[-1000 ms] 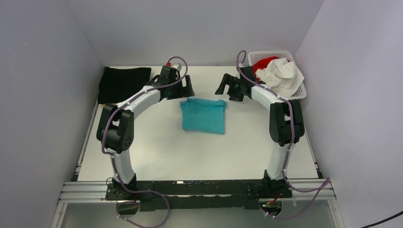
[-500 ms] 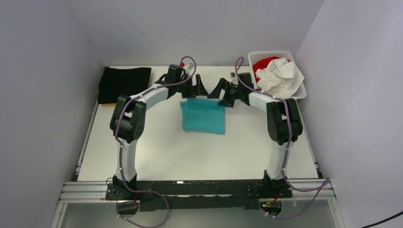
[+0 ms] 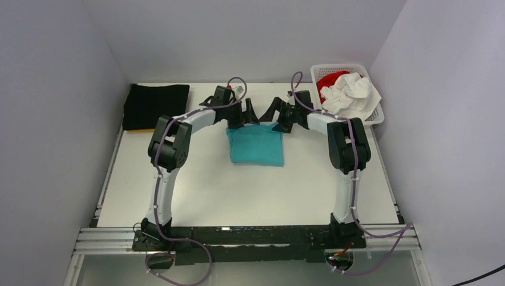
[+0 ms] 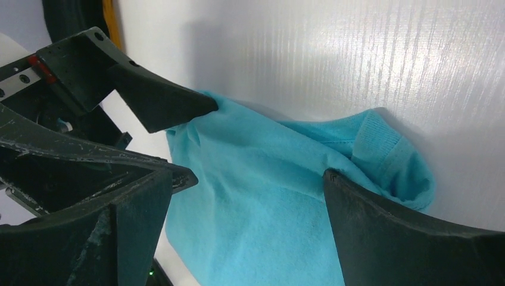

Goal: Fold and stack the t-shirts
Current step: Fold the long partially folded tshirt into a neat square, then put the neatly folded tshirt into the corner of the board with the left arm

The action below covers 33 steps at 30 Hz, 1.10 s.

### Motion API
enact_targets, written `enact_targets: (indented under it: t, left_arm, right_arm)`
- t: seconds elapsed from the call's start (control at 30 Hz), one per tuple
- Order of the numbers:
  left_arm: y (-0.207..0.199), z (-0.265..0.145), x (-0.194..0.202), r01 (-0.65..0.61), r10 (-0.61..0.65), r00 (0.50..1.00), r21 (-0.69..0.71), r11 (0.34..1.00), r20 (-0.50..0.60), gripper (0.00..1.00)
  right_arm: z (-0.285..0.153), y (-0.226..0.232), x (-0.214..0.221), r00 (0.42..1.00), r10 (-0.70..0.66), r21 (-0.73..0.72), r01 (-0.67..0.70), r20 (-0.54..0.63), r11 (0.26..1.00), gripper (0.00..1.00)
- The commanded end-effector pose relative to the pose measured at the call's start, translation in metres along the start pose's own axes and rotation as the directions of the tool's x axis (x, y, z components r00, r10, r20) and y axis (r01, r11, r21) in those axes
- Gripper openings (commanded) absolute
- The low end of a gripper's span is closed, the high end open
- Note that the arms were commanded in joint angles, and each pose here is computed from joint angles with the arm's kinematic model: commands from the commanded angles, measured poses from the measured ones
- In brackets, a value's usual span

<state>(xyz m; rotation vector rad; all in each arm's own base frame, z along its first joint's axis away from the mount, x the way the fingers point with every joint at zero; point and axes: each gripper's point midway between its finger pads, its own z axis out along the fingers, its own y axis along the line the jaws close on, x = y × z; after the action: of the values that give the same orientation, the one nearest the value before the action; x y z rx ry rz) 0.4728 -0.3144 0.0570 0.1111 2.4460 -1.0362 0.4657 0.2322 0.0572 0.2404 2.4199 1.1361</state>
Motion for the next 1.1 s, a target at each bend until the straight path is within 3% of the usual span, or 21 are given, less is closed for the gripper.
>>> enact_targets:
  t: [0.0, 0.2, 0.37, 0.47, 0.6, 0.83, 0.9, 1.07]
  left_arm:
    - [-0.012, -0.011, -0.006, -0.038, 0.038, 0.999, -0.017, 0.999, 0.006, 0.99]
    - [-0.061, -0.064, -0.053, -0.167, 0.167, 0.972, -0.011, 0.986, 0.165, 0.99]
    - [-0.081, -0.113, -0.054, -0.237, 0.236, 0.934, -0.029, 0.971, 0.267, 1.0]
    - [-0.073, -0.137, -0.037, -0.212, 0.225, 0.926, -0.075, 0.974, 0.303, 1.0]
    - [-0.039, -0.141, -0.006, -0.137, 0.179, 0.946, -0.17, 0.976, 0.269, 0.99]
    - [0.013, -0.111, 0.025, -0.093, 0.141, 0.978, -0.289, 0.953, 0.151, 0.99]
    - [0.021, -0.098, 0.031, -0.099, 0.134, 0.986, -0.294, 0.951, 0.101, 1.0]
    - [0.027, -0.067, 0.043, -0.126, 0.136, 0.991, -0.271, 0.954, 0.018, 0.99]
  right_arm:
    - [-0.021, 0.009, -0.034, 0.987, -0.121, 0.114, 0.109, 0.108, 0.987, 1.0]
    - [-0.103, 0.073, -0.07, 0.888, -0.302, 0.142, 0.269, 0.345, 0.953, 1.0]
    - [-0.165, 0.053, -0.057, 0.833, -0.267, 0.242, 0.165, 0.485, 0.956, 1.0]
    - [-0.19, 0.032, -0.045, 0.818, -0.213, 0.244, 0.092, 0.534, 0.965, 1.0]
    - [-0.216, 0.005, -0.037, 0.794, -0.197, 0.277, 0.037, 0.576, 0.96, 1.0]
    - [-0.264, -0.012, -0.023, 0.645, -0.282, 0.363, 0.007, 0.711, 0.932, 1.0]
    - [-0.268, -0.021, -0.019, 0.639, -0.273, 0.378, -0.029, 0.719, 0.925, 1.0]
    - [-0.264, -0.038, -0.012, 0.691, -0.315, 0.465, -0.035, 0.651, 0.884, 1.0]
